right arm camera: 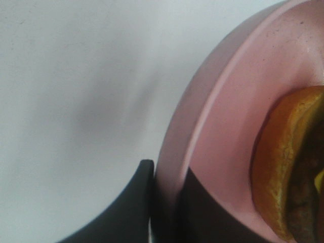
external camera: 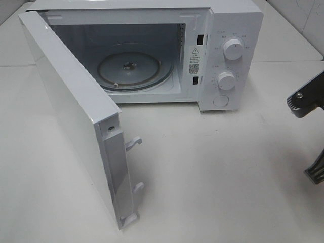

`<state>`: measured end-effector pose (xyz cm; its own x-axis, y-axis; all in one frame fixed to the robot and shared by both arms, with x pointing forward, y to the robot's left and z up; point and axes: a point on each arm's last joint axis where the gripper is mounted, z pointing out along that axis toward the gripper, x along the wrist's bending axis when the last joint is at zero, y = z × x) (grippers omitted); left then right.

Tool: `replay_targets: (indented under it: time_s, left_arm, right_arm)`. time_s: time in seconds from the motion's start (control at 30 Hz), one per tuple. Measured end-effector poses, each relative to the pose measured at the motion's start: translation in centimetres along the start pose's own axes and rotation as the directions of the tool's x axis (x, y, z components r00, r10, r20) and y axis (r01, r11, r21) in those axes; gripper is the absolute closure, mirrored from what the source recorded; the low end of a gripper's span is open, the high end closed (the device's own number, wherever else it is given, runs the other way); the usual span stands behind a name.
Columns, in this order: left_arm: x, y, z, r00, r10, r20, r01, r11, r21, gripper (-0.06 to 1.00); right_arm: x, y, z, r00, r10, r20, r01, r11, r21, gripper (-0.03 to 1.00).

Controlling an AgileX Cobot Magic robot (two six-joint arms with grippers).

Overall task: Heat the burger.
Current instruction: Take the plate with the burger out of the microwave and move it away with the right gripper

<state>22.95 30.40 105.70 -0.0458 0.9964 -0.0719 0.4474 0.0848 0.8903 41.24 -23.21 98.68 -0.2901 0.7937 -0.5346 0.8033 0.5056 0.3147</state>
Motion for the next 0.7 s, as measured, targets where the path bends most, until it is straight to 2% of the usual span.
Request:
replay_targets:
  time_s: [0.2,0.43,0.7]
  left_arm:
    - [0.0,0.0,0.0,1.000,0.000,0.000,0.000,1.000,0.000,-0.05]
    - [0.0,0.0,0.0,1.000,0.000,0.000,0.000,1.000,0.000,-0.05]
    - [0.0,0.0,0.0,1.000,0.000,0.000,0.000,1.000,0.000,-0.05]
  right_arm:
    - [0.4,0.5,2.1,0.996,0.079,0.030,-0.081,0.995,0.058,0.88]
    - [0.0,0.4,4.5,0.993,0.115,0.042,-0.119,0.984,0.132,0.88]
    - [-0.3,0.1,8.1,0.980,0.198,0.022,-0.198,0.959,0.204,0.88]
